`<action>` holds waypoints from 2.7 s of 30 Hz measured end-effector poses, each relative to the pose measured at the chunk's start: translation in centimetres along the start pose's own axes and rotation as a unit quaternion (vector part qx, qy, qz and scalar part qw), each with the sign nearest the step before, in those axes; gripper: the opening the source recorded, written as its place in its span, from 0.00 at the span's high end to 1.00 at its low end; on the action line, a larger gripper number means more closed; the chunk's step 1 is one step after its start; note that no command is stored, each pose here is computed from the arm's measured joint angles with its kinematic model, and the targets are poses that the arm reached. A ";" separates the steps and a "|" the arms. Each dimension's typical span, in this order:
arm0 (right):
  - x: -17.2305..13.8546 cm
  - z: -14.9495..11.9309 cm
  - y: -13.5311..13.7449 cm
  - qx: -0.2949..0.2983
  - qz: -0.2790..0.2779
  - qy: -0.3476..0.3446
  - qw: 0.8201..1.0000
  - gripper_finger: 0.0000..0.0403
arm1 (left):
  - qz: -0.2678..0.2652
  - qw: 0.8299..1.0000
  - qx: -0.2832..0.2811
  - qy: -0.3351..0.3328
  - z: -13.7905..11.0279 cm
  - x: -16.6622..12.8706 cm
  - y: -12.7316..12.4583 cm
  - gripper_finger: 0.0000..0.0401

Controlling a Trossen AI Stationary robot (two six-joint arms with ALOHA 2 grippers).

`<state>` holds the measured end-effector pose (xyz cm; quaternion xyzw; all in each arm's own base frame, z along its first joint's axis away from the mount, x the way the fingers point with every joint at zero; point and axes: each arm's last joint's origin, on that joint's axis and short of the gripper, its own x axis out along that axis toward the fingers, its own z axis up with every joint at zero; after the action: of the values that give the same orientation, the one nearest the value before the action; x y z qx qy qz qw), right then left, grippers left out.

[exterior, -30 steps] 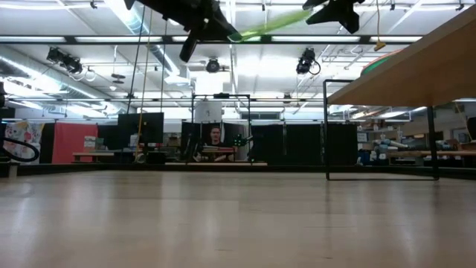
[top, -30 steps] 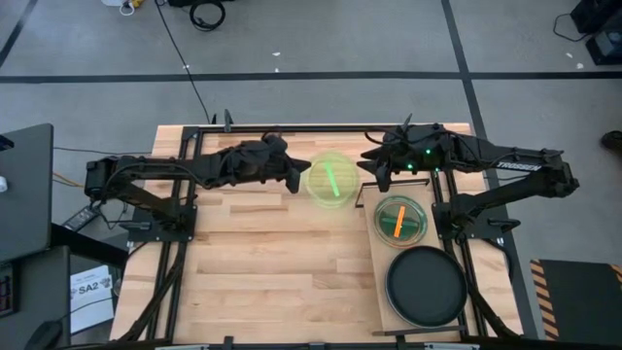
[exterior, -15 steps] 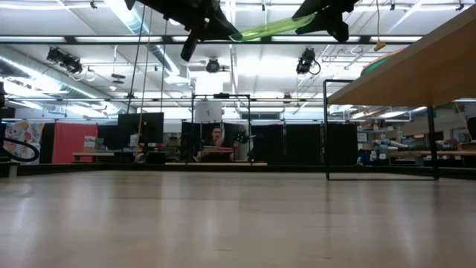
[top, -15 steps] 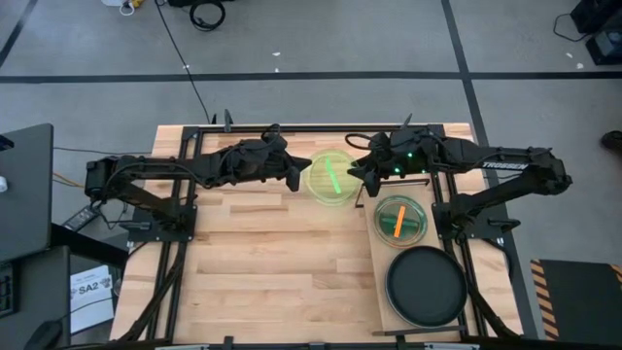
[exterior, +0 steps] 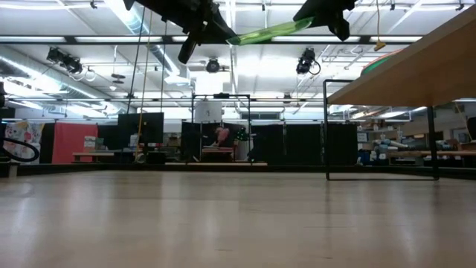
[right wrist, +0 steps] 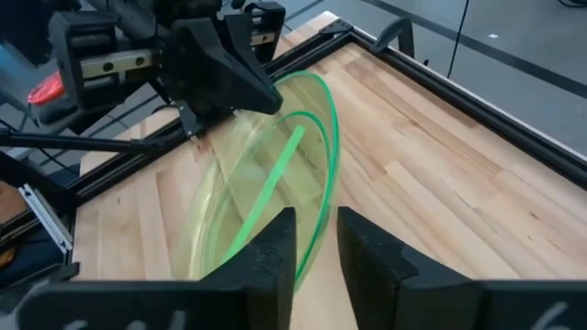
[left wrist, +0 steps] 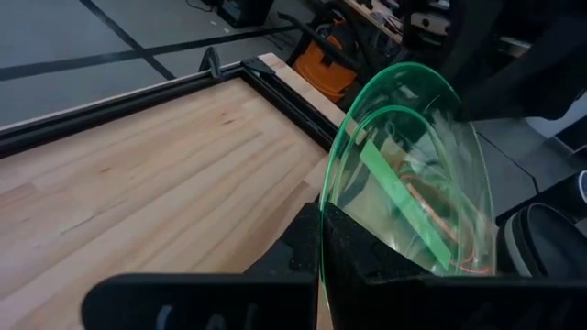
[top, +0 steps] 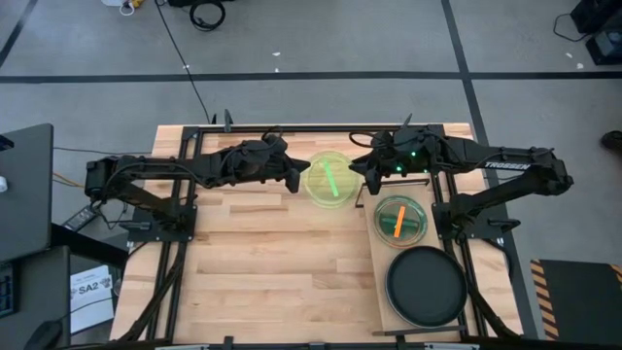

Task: Place and stack plates onto a shelf
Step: Stack the green plate on top of the orange plate on the shelf

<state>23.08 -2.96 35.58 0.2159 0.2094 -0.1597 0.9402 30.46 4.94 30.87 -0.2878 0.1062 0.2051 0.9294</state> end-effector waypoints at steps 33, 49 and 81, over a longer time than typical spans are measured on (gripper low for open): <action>0.0 -0.1 -0.3 -0.004 -0.026 0.000 1.000 0.98 | -0.004 1.000 0.009 -0.002 0.0 0.0 -0.1 0.90; 0.1 0.3 -1.7 -0.004 -0.059 -0.002 0.998 0.98 | 0.000 1.000 0.010 -0.002 0.0 0.0 0.0 0.69; -9.6 -1.1 -4.3 0.067 -0.032 0.007 0.997 0.98 | 0.000 1.000 0.010 -0.001 0.0 0.0 0.0 0.69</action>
<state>12.83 -4.10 37.70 0.2726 0.2121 -0.2022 0.9164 30.47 4.94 30.88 -0.2784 0.1075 0.2039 0.9324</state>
